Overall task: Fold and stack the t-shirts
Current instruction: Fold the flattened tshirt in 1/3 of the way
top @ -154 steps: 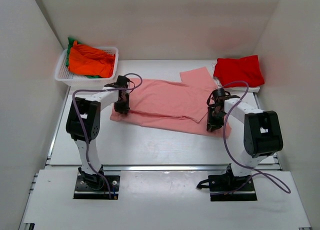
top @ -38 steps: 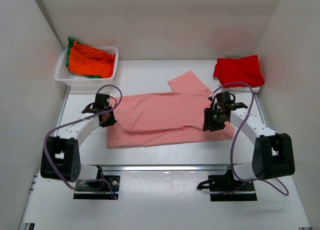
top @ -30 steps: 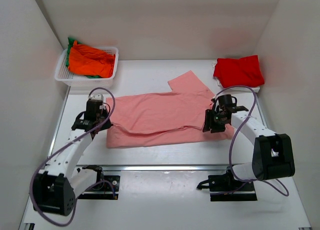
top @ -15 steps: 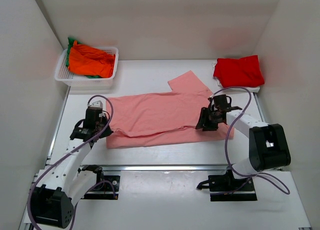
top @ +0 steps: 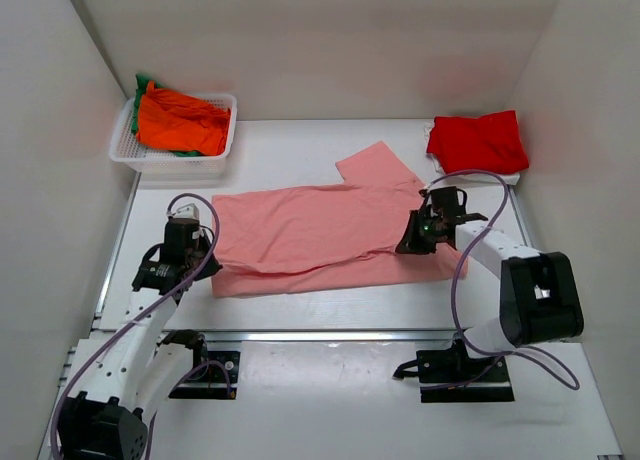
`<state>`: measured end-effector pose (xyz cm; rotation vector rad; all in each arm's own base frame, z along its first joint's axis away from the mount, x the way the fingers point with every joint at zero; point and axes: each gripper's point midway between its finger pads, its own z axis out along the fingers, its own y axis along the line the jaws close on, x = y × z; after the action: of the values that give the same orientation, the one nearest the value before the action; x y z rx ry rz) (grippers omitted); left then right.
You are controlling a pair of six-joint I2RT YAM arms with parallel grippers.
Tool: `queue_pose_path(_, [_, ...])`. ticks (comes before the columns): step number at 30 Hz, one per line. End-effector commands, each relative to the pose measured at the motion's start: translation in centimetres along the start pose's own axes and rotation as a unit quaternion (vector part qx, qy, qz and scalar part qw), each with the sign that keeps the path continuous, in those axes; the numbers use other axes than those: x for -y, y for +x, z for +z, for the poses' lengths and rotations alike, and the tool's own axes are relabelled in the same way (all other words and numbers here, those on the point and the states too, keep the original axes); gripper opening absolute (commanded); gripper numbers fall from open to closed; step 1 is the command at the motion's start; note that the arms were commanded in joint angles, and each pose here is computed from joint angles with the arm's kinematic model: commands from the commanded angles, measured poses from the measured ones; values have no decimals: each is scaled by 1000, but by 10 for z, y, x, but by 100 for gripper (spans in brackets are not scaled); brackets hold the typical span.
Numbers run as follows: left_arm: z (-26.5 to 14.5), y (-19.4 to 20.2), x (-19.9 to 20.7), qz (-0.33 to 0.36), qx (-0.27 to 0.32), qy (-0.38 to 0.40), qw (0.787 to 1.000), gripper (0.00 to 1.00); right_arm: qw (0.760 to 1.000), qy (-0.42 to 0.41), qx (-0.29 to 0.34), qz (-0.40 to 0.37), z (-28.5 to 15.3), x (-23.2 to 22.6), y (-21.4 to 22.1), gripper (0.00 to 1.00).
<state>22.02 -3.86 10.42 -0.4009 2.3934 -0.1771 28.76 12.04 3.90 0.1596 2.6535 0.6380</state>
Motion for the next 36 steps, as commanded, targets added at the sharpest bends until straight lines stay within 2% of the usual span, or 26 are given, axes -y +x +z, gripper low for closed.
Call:
queue_pose_path(1, [-18, -17, 2, -7, 26, 0, 1000, 0, 999, -18, 45, -17, -23, -14, -18, 0])
queue_pose_path(10, [-49, -23, 5, -49, 70, 21, 996, 0, 991, -36, 128, -32, -90, -32, -33, 0])
queue_pose_path(13, [-57, -14, 8, -63, 61, 36, 995, 0, 988, -40, 140, -44, -110, -37, -34, 0])
queue_pose_path(21, [-62, 20, -3, -105, 38, 33, 993, 0, 989, -48, 122, -71, -113, -48, -16, 0])
queue_pose_path(30, [-57, 26, -18, -156, 54, -2, 986, 0, 988, -55, 111, -94, -105, -57, -31, 1])
queue_pose_path(36, [-60, 47, -19, -162, -4, -22, 987, 0, 989, -50, 80, -113, -101, -65, -29, 0])
